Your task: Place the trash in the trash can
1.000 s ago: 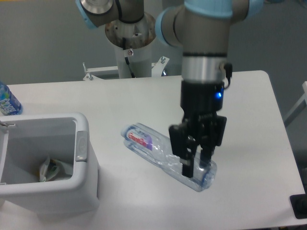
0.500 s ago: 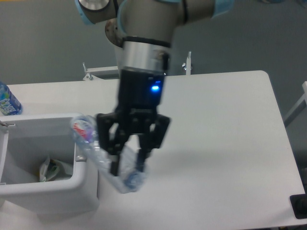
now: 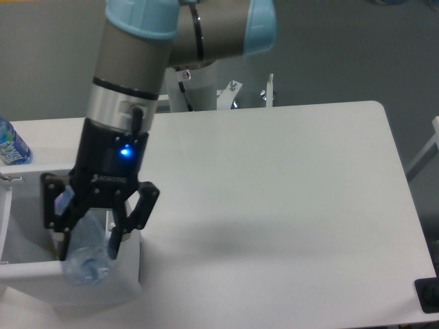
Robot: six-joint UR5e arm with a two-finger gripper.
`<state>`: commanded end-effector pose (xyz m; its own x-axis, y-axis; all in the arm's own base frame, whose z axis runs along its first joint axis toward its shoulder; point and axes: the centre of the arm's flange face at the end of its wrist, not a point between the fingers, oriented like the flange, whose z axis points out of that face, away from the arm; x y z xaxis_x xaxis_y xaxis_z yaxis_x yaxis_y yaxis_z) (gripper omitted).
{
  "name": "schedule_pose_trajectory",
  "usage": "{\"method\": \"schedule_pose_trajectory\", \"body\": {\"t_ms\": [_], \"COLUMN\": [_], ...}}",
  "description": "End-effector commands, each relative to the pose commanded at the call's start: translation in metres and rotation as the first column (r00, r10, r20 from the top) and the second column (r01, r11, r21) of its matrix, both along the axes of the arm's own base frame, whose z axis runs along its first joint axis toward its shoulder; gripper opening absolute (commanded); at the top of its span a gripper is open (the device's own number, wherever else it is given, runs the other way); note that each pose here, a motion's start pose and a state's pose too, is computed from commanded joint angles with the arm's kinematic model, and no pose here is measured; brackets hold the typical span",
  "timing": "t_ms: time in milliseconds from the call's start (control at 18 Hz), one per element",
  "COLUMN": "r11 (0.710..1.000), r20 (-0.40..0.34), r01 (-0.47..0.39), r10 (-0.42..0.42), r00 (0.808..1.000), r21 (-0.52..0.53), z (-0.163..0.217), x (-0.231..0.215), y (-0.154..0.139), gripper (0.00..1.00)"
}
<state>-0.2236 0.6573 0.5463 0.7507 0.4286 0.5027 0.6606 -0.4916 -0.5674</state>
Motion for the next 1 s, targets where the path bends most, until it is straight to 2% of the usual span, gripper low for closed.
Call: {"method": "schedule_pose_trajectory", "body": {"t_ms": [333,444,556,667,778,889,1000], "r11": [1.000,1.000,0.998,0.992,0.980,0.968,0.955], "r20": [-0.050,-0.062,-0.108,-0.196,-0.275,-0.352,-0.396], "r01": [0.020,-0.018,-0.056,-0.122,-0.170,-0.167,-0.095], "r10": [-0.020,0.018,0.055,0.113,0.136,0.092,-0.025], "r00": [0.999,0.998,0.993,0.974,0.952,0.932,0.918], "r21": [0.001,0.004,-0.005,-0.033,-0.104,-0.188,-0.281], "z": [0.005,0.007,0.012,0.023,0.015,0.005,0.000], "x": [-0.006,-0.034,-0.061,-0.085,-0.088,-0.093,-0.099], "y": [-0.005,-0.017,-0.030,-0.053,-0.069,-0.087,-0.105], "gripper": [1.00,1.00,1.00,1.00,1.00,1.00,1.00]}}
